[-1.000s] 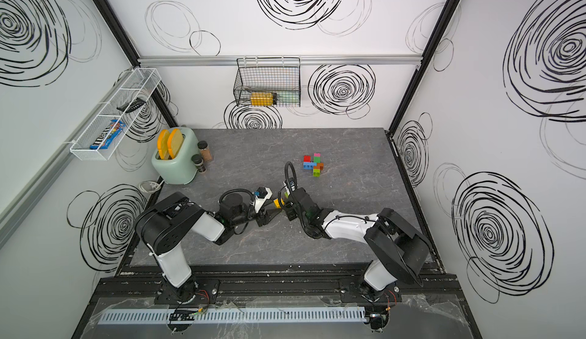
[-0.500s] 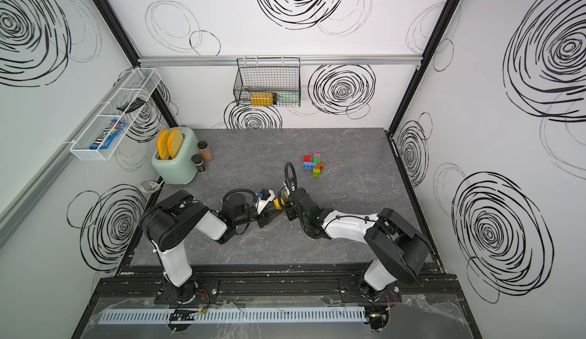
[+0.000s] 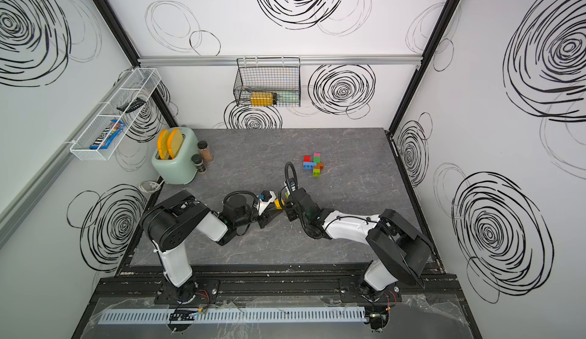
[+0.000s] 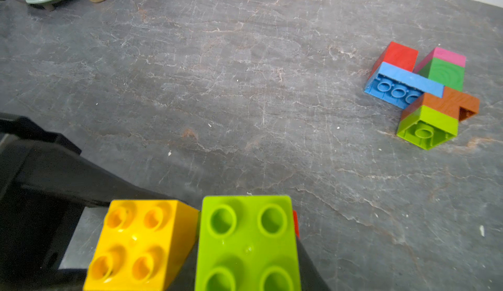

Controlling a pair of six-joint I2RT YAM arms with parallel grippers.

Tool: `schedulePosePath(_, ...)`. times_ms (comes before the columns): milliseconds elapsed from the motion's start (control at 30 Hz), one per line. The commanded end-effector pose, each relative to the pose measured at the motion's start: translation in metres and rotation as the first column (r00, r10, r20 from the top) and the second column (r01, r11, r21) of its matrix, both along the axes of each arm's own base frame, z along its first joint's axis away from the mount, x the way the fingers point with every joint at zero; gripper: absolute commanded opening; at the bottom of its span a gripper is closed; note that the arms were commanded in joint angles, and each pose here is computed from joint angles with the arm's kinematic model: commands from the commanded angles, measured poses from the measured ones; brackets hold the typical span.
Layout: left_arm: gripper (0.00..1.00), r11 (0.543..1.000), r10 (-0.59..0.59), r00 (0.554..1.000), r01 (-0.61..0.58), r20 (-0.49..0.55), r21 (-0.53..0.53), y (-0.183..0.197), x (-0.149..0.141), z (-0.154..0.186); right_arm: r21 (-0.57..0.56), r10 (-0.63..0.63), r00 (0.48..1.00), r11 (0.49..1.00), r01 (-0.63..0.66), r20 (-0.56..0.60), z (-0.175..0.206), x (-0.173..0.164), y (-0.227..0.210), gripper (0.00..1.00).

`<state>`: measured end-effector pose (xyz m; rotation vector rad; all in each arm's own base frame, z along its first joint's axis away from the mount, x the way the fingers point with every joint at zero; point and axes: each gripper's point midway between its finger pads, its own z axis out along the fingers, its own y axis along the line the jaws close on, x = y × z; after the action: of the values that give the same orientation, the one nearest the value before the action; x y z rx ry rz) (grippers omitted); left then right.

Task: Assemble the number 4 with lego
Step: Pick up the lego brick from the center of the board.

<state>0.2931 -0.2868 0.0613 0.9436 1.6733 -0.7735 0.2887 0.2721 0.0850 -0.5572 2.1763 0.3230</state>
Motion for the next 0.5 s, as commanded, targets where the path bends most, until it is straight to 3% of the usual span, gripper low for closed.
schedulePosePath(0,0.00,0.991,0.110,0.993,-0.106,0.050,-0.081,0.015,0.019,0.027,-0.120,0.087,0.978,0.987,-0.111,-0.188,-0.035,-0.044,-0.024,0.64)
schedulePosePath(67,0.00,0.986,0.125,0.992,-0.119,0.036,-0.119,0.019,0.024,0.035,-0.078,0.122,0.978,0.988,-0.137,-0.171,-0.014,-0.043,-0.019,0.93)
schedulePosePath(100,0.00,0.983,0.129,0.991,-0.124,0.031,-0.138,0.021,0.025,0.040,-0.059,0.130,0.979,0.988,-0.141,-0.157,-0.002,-0.042,-0.019,0.98)
schedulePosePath(200,0.00,0.975,0.138,0.990,-0.136,-0.002,-0.175,0.024,0.028,0.052,0.007,0.135,0.986,0.991,-0.135,-0.100,0.032,-0.040,-0.025,0.98)
schedulePosePath(300,0.00,0.966,0.183,0.977,-0.199,-0.106,-0.166,0.028,0.038,0.054,0.088,0.097,0.995,0.992,-0.094,-0.025,0.065,-0.034,-0.038,0.97)
schedulePosePath(467,0.00,0.949,0.285,0.903,-0.312,-0.322,-0.035,0.038,0.069,0.043,0.250,-0.060,0.998,0.967,0.050,0.035,0.106,-0.009,-0.080,0.97)
